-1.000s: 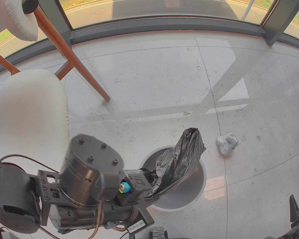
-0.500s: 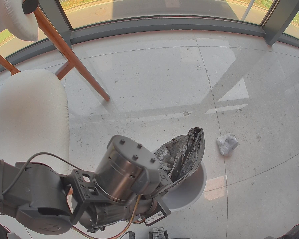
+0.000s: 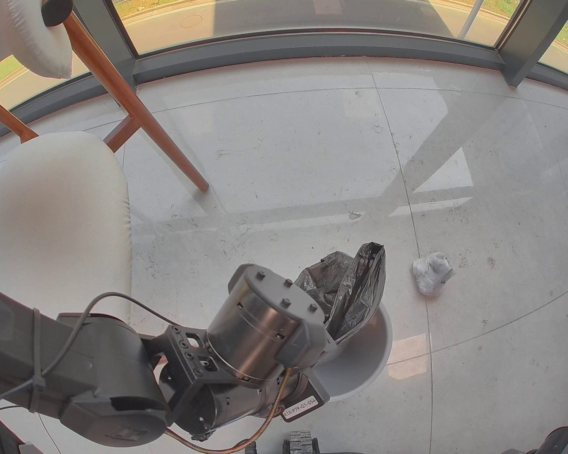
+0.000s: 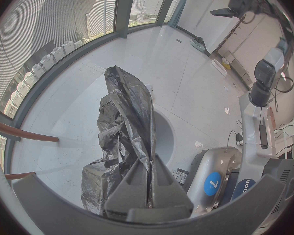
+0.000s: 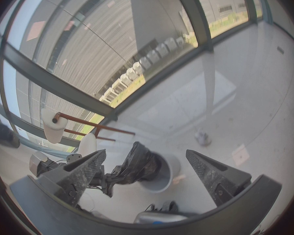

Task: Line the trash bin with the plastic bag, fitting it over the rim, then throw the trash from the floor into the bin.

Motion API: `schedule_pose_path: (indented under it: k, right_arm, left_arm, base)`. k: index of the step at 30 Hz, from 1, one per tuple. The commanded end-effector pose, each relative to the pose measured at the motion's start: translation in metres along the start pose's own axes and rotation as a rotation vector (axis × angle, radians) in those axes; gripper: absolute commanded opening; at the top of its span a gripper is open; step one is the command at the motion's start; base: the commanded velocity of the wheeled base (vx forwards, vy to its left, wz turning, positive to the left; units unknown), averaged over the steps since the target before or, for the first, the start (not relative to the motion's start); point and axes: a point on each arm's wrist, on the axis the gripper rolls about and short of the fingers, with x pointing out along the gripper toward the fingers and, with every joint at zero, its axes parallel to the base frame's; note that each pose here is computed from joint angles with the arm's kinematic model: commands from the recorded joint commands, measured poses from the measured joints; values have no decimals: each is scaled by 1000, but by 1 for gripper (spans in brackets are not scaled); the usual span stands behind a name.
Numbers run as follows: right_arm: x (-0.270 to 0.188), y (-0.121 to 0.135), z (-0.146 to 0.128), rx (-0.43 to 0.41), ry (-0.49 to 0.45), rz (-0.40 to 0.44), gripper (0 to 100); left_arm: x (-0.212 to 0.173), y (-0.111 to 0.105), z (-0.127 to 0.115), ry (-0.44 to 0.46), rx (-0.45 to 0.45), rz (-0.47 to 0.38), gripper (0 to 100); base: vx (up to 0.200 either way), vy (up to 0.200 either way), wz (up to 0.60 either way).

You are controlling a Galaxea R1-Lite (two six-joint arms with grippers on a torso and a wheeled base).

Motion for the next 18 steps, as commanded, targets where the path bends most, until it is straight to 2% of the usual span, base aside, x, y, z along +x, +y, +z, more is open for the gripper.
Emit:
schedule_pose_path:
  k: [1,9,18]
  right_arm:
    - [124,40,-9,145,494,-82,100]
    - [178,48,-13,124,561,-142,100]
    - [209,48,-23,62,603,-170,100]
  left_arm:
    - [8,-3,-7,38,36,24,0]
    - [11,-3,-10,11,29,36,0]
    - [10,-3,-11,11,28,37,0]
  base:
    - [0,0,0]
    - [0,0,0]
    - [0,0,0]
